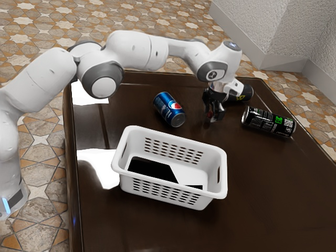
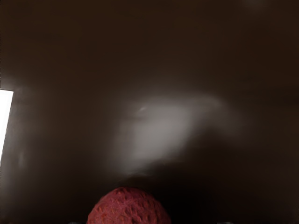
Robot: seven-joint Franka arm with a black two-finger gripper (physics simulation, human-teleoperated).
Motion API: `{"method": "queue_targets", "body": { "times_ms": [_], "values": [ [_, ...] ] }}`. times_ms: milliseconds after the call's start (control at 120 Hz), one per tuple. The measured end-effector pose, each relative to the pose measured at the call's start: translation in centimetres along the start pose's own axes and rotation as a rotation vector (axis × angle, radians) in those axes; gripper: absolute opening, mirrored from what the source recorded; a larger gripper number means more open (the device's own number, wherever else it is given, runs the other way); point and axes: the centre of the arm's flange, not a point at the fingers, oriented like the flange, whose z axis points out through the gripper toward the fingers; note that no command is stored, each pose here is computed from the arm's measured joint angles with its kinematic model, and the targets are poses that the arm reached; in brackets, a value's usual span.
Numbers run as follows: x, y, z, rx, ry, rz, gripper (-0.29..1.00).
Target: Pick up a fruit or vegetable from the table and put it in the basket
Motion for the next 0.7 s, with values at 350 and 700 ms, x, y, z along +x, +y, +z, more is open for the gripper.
{"method": "queue_targets", "body": {
  "times_ms": [350,700],
  "values": [
    [0.1,0.1,-0.4,0.000,0.009,-0.012,0.15],
    [-9.9,3.4,-18.5,-0.015,0.090,0.045,0.15]
  ]
}}
